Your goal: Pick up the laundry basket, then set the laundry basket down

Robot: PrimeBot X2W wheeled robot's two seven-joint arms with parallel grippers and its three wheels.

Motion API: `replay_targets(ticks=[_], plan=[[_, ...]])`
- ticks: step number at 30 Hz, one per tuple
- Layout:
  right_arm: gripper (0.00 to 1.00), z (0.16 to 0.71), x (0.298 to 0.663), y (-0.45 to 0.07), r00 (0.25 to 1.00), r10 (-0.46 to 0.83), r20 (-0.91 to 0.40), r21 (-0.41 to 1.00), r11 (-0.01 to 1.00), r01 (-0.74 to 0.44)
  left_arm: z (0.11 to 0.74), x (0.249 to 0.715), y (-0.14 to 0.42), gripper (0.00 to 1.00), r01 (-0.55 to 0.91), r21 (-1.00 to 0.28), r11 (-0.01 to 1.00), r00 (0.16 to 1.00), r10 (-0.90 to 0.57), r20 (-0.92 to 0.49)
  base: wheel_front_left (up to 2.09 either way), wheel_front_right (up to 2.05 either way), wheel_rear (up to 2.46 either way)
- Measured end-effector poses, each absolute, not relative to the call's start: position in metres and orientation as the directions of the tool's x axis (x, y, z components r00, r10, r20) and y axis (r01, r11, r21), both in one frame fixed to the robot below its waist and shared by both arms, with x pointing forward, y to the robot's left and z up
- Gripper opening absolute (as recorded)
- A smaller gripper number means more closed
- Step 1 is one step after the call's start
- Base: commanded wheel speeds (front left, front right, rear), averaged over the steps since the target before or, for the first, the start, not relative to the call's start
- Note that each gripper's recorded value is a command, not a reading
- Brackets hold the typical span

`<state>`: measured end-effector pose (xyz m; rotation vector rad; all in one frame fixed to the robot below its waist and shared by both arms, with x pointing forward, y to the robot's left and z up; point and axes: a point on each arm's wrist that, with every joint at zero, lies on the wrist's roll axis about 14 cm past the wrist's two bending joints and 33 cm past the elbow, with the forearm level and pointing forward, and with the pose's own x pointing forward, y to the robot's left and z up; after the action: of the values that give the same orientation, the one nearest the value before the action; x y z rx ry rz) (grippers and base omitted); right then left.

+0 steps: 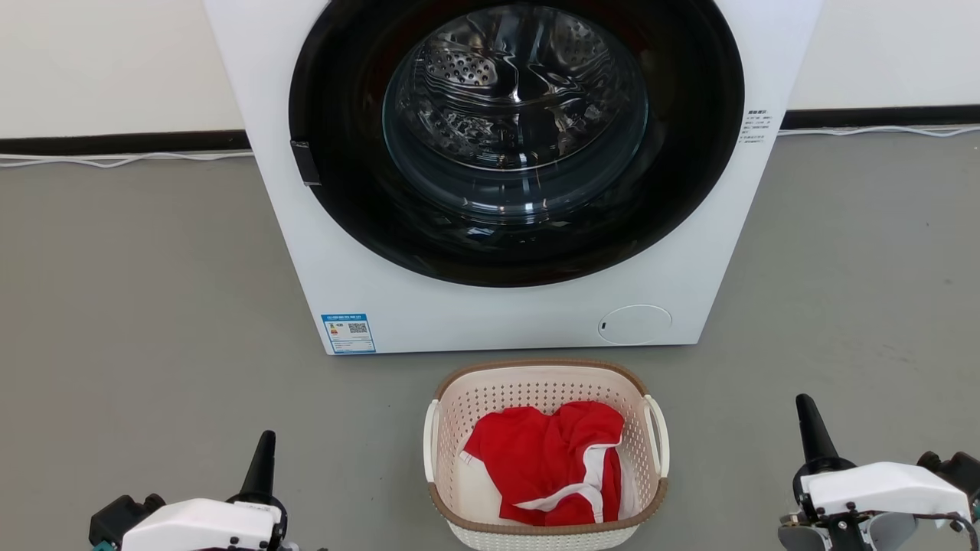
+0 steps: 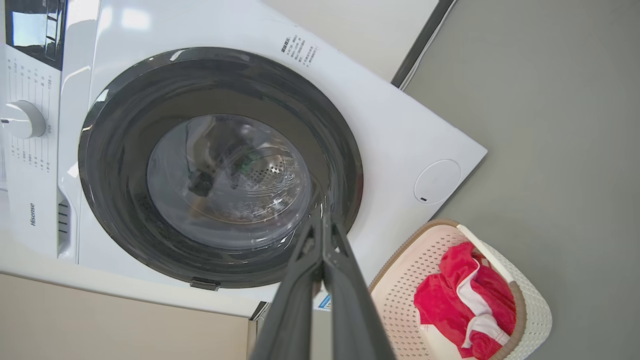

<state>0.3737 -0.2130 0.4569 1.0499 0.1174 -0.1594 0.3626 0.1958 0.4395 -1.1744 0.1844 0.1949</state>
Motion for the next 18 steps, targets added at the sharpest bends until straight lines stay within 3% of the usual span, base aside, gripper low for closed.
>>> replay_targets(ticks=[18], plan=[[0.00,0.470,0.379,-0.210,0.990,-0.053,-0.131,0.950,0.278,0.141,0.455,0.369,0.192,0.00,-0.187,-0.961,0.205,0.982,0.016,-0.188,0.00,0.00,0.00]])
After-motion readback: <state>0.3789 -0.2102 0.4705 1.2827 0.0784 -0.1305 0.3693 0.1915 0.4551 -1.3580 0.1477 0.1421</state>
